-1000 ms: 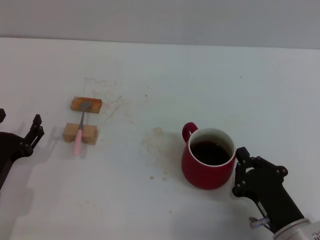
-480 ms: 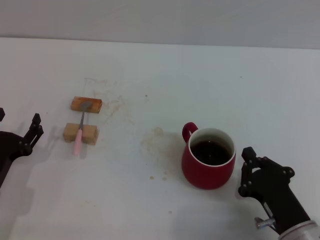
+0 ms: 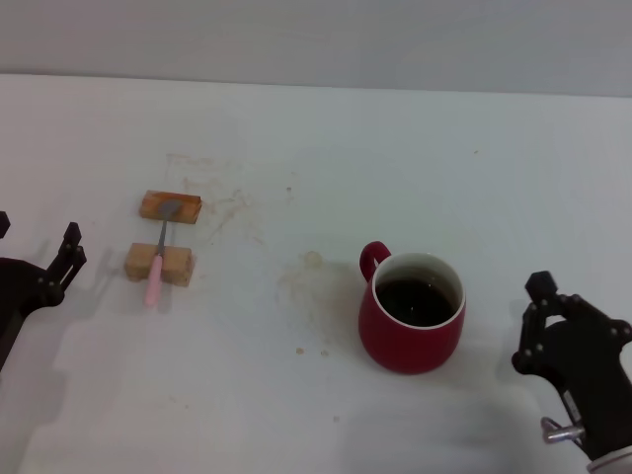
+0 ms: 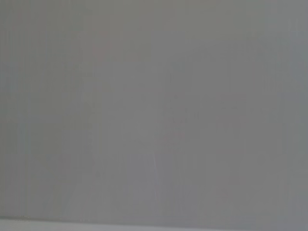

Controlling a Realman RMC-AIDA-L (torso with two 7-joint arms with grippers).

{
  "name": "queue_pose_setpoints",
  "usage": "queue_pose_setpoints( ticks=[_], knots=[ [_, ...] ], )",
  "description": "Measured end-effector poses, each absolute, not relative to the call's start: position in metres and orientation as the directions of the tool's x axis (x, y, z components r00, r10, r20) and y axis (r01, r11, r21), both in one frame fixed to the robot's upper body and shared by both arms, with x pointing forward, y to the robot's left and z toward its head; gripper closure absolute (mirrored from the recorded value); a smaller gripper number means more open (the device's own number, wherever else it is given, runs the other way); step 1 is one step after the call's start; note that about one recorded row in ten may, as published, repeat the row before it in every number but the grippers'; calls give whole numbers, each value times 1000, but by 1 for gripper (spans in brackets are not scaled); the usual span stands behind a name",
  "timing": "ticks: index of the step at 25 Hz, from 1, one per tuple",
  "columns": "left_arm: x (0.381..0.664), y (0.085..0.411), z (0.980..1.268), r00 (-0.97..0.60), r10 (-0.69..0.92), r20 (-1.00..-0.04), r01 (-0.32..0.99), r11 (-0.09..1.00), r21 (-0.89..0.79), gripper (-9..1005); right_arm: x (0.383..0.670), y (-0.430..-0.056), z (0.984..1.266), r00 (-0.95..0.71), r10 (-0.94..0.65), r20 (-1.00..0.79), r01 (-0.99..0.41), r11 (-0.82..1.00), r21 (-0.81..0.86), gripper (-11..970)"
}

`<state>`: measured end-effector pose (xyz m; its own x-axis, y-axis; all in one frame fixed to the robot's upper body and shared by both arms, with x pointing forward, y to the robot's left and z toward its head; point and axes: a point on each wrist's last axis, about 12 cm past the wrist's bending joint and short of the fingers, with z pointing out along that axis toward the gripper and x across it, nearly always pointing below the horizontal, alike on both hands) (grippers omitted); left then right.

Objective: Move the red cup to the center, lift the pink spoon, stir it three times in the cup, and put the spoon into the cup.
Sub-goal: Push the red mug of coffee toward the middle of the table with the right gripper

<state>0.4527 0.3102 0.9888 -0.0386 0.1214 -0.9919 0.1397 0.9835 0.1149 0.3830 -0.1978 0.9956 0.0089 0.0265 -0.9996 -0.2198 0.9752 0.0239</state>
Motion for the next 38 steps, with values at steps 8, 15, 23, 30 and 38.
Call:
queue_pose_setpoints(
  ticks=[8,15,23,30,38],
  knots=[
    [454,309,990,-34,120,-992,143,983,114,152,383,-200,996,18,25,-1000,-204,979,21,959],
    [454,308,990,-34,119,-992,143,983,113,152,383,-200,996,18,25,-1000,-204,979,21,959],
    [454,308,990,-32,119,-992,143,983,113,152,383,-201,996,19,25,-1000,-204,979,20,958],
    [454,309,990,-33,119,-992,142,983,113,152,383,-201,996,19,24,-1000,-203,979,19,958],
    [453,309,989,-35,119,-992,143,983,113,152,383,-202,996,20,18,-1000,-201,979,13,958]
  ],
)
